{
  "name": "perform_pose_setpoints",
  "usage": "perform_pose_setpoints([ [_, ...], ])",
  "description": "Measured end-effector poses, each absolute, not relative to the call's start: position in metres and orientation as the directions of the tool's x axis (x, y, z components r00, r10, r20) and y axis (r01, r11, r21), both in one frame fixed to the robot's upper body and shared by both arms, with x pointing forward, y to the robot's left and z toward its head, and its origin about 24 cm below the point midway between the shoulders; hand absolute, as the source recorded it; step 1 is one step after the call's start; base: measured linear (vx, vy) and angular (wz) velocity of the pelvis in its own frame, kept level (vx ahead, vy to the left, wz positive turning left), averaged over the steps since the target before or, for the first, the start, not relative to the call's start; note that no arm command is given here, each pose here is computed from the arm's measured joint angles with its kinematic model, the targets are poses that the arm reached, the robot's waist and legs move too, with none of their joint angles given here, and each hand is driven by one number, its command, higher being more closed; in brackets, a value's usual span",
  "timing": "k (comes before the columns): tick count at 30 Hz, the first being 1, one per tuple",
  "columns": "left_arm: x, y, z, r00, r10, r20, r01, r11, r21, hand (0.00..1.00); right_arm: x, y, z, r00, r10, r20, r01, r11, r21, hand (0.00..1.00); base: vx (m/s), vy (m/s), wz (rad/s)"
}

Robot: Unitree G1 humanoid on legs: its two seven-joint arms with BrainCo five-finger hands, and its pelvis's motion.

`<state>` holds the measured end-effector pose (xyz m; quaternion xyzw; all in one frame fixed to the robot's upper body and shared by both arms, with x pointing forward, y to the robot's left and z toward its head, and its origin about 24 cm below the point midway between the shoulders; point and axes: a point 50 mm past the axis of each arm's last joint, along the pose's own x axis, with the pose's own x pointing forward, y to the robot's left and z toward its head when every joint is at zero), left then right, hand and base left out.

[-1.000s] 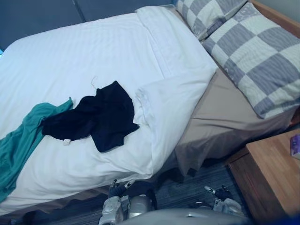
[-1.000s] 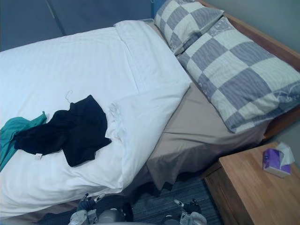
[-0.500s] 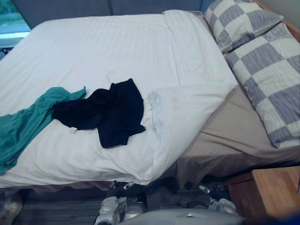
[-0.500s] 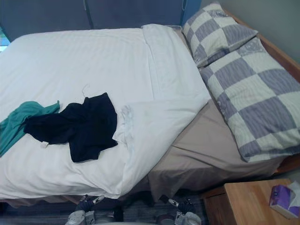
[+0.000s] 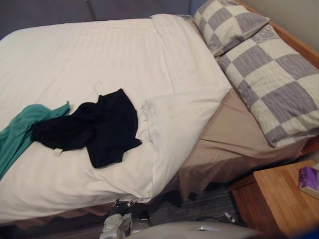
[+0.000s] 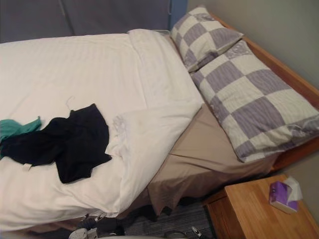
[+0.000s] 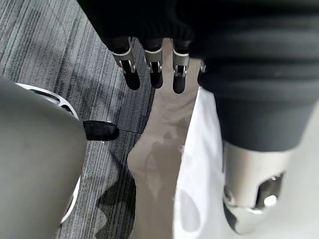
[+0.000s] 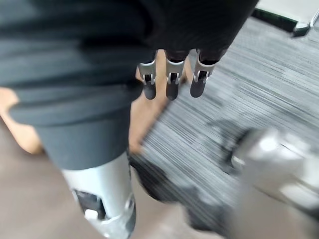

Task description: Tidy the bed and pick cloth on bed and put in laundry

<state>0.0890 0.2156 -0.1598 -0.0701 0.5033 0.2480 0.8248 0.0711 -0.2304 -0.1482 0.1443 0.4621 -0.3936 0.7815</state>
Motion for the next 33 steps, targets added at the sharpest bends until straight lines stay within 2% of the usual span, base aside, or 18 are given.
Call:
perform_pose_setpoints([
  [1,0.086,0.216,-0.160,0.366,0.342,-0.866,-0.487,0.863,0.135,0.00,0.095,-0.254,-0.124,0.365,-0.574,-0.733,0.739,0.657,-0.147,0.00,-0.04,0.038,-0.05],
  [2,0.085,0.217,-0.160,0.365,0.347,-0.864,-0.498,0.857,0.133,0.00,0.109,-0.267,-0.109,0.421,-0.617,-0.664,0.734,0.663,-0.151,0.00,-0.08,0.031,-0.01],
  [4,0.081,0.215,-0.160,0.369,0.350,-0.861,-0.506,0.853,0.129,0.00,0.153,-0.316,-0.035,0.584,-0.745,-0.323,0.706,0.662,-0.250,0.00,-0.06,0.024,0.04],
  [5,0.080,0.216,-0.159,0.372,0.353,-0.858,-0.504,0.854,0.133,0.00,0.164,-0.323,-0.017,0.607,-0.758,-0.240,0.710,0.652,-0.266,0.00,-0.04,0.015,0.04],
  [6,0.079,0.216,-0.158,0.378,0.356,-0.855,-0.500,0.855,0.135,0.00,0.184,-0.331,0.017,0.641,-0.763,-0.083,0.718,0.634,-0.286,0.00,-0.05,0.006,0.01],
  [7,0.078,0.215,-0.159,0.380,0.352,-0.856,-0.491,0.860,0.136,0.00,0.193,-0.331,0.032,0.655,-0.756,-0.016,0.721,0.631,-0.287,0.00,-0.06,0.006,0.03],
  [8,0.079,0.216,-0.158,0.390,0.347,-0.853,-0.461,0.876,0.145,0.00,0.211,-0.326,0.061,0.676,-0.727,0.119,0.723,0.623,-0.298,0.00,-0.04,0.003,0.07],
  [12,0.081,0.216,-0.158,0.413,0.317,-0.854,-0.383,0.911,0.153,0.00,0.251,-0.292,0.089,0.764,-0.592,0.257,0.644,0.673,-0.362,0.00,0.01,0.009,0.19],
  [16,0.084,0.217,-0.157,0.431,0.310,-0.847,-0.339,0.926,0.167,0.00,0.296,-0.225,0.123,0.859,-0.334,0.388,0.489,0.760,-0.429,0.00,0.05,0.018,0.23],
  [19,0.088,0.217,-0.156,0.445,0.311,-0.840,-0.328,0.929,0.170,0.00,0.317,-0.167,0.145,0.883,-0.096,0.459,0.345,0.795,-0.499,0.00,0.02,0.005,0.15],
  [22,0.094,0.217,-0.154,0.457,0.321,-0.829,-0.331,0.927,0.176,0.00,0.339,-0.135,0.162,0.878,0.030,0.478,0.277,0.782,-0.558,0.00,-0.03,0.004,0.24],
  [28,0.113,0.220,-0.149,0.501,0.334,-0.798,-0.343,0.924,0.171,0.00,0.365,-0.122,0.231,0.800,0.102,0.591,0.332,0.746,-0.578,0.00,-0.10,0.009,0.29],
  [33,0.122,0.227,-0.144,0.530,0.354,-0.771,-0.333,0.922,0.195,0.00,0.381,-0.128,0.256,0.796,0.098,0.597,0.375,0.696,-0.613,0.00,-0.09,0.012,0.32],
])
